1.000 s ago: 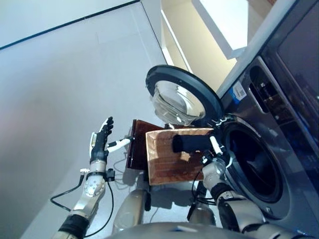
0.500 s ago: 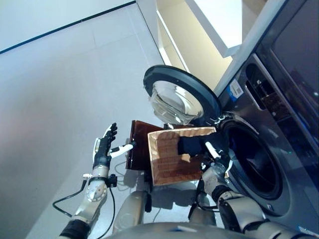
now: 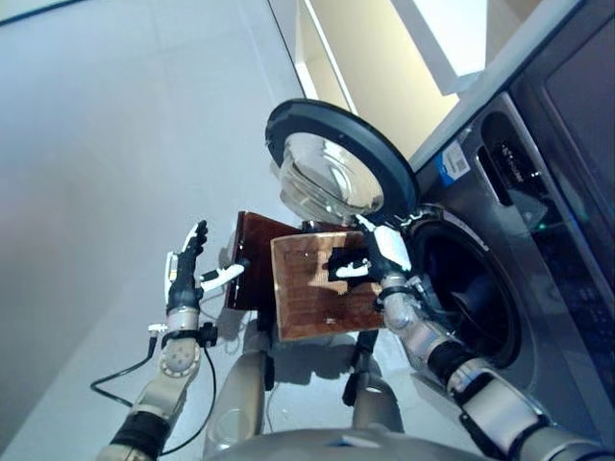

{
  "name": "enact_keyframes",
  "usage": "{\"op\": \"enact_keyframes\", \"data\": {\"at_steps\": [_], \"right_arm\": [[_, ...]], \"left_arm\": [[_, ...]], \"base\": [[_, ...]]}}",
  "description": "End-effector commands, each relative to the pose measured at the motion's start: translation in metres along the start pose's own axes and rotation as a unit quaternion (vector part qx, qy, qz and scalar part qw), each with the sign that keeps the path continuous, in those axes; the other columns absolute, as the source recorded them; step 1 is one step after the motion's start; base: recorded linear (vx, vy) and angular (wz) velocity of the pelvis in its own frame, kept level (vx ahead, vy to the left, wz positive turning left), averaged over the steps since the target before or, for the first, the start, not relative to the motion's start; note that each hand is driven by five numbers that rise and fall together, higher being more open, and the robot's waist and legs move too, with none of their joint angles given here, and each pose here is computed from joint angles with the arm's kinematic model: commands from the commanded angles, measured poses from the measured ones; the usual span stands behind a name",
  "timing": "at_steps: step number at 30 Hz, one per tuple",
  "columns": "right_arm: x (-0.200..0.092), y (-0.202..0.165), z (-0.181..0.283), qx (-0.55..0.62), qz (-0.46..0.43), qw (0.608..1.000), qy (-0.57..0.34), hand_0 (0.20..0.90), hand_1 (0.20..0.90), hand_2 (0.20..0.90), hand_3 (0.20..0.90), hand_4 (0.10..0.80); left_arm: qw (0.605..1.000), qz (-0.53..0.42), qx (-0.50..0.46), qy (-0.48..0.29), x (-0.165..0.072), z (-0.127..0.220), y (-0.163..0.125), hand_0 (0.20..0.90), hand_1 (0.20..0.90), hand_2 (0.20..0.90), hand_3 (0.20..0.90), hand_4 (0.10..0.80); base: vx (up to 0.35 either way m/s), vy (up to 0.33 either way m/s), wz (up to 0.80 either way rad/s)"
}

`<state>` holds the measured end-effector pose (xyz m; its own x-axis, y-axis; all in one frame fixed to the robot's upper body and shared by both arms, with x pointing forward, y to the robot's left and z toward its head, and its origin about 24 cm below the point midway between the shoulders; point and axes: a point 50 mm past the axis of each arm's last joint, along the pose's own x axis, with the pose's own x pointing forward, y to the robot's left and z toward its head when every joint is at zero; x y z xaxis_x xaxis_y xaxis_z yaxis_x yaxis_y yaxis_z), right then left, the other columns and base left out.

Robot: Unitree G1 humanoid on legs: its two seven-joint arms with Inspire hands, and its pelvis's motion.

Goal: Pick up the clothes and place them into the washing machine

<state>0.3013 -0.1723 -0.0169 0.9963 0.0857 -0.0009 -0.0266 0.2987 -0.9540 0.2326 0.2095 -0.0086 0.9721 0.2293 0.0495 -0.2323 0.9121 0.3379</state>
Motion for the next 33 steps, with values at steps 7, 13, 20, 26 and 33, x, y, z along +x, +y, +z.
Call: {"op": "enact_keyframes", "data": {"at_steps": [7, 13, 20, 26, 33], "right_arm": [[0.033, -0.046, -0.009, -0.228, -0.079, 0.970, -0.038, 0.900, 0.900, 0.900, 0.900, 0.800], [0.037, -0.058, -0.014, -0.249, -0.094, 0.963, -0.035, 0.900, 0.900, 0.900, 0.900, 0.800], [0.037, -0.056, -0.022, -0.265, -0.080, 0.961, -0.021, 0.900, 0.900, 0.900, 0.900, 0.800], [0.038, -0.056, -0.022, -0.271, -0.076, 0.959, -0.021, 0.900, 0.900, 0.900, 0.900, 0.800], [0.036, -0.052, -0.024, -0.274, -0.069, 0.959, -0.013, 0.900, 0.900, 0.900, 0.900, 0.800]], "left_arm": [[0.988, 0.037, -0.028, -0.148, 0.023, 0.054, 0.004, 0.900, 0.900, 0.900, 0.900, 0.800], [0.986, 0.047, -0.035, -0.157, 0.022, 0.058, 0.007, 0.900, 0.900, 0.900, 0.900, 0.800], [0.985, 0.053, -0.043, -0.157, 0.020, 0.059, 0.010, 0.900, 0.900, 0.900, 0.900, 0.800], [0.985, 0.056, -0.044, -0.157, 0.017, 0.059, 0.013, 0.900, 0.900, 0.900, 0.900, 0.800], [0.985, 0.059, -0.048, -0.158, 0.015, 0.060, 0.014, 0.900, 0.900, 0.900, 0.900, 0.800]], "base": [[-0.028, -0.001, -0.02], [-0.027, 0.003, -0.07], [-0.018, -0.007, -0.05], [0.004, -0.016, -0.05], [0.013, -0.013, -0.03]]}}
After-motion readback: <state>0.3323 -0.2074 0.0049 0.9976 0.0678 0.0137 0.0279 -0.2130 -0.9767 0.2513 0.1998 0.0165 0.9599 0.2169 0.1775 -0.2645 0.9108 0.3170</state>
